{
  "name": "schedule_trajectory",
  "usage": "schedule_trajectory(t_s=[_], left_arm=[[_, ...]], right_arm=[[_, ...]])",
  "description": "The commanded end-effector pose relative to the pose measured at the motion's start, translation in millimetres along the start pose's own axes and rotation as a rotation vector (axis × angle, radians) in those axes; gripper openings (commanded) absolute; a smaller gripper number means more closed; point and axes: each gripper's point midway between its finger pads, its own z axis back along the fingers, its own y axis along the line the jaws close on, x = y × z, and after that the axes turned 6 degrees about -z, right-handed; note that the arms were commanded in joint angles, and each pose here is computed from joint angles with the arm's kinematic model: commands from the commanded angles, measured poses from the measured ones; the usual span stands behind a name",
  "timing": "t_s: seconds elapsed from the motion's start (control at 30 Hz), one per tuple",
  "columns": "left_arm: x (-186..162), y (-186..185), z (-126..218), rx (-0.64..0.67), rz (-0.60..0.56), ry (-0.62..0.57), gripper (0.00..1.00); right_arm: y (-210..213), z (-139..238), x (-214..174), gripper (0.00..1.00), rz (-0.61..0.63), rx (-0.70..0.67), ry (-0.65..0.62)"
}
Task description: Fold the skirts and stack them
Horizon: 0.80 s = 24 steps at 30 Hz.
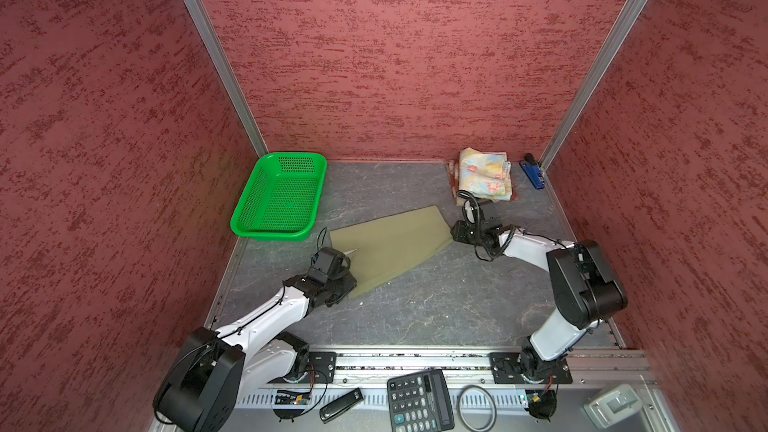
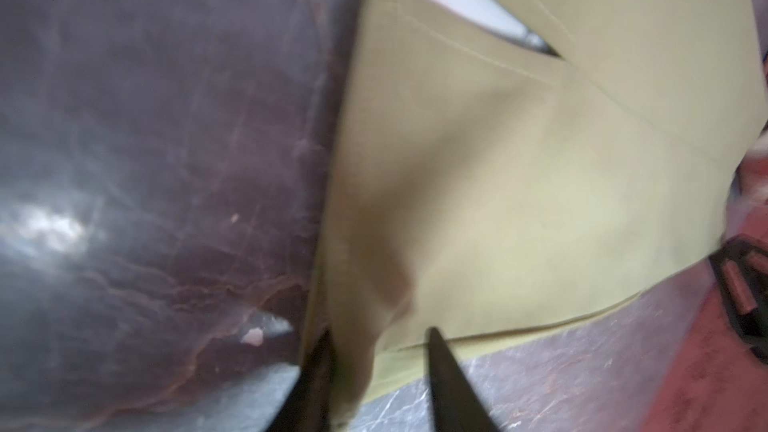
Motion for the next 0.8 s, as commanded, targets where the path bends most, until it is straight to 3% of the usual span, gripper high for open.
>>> schedule_trajectory(t_s=[0.0,0.17,0.3,0.57,0.77], left_arm=[[8,4,9,0.056,-0.03,-0.039,0.55],[21,-4,21,0.084,-0.068,-0.081,0.76],[30,-2,24,0.139,-0.08,-0.097,0.84],[50,5,10,0.238,-0.067,-0.094,0.8],[65,9,-14,0.27,-0.083,-0.077,0.69]], right_arm=[[2,23,16,0.58,-0.008,-0.028,-0.049],[19,34,32,0.7,-0.001,0.017,-0.063],[30,19,34,0.71,0.009,0.048,-0.011],[30,-17,22,0.7,0.041,0.061,0.083],[16,-29,4,0.63,0.035,0.03,0.124]])
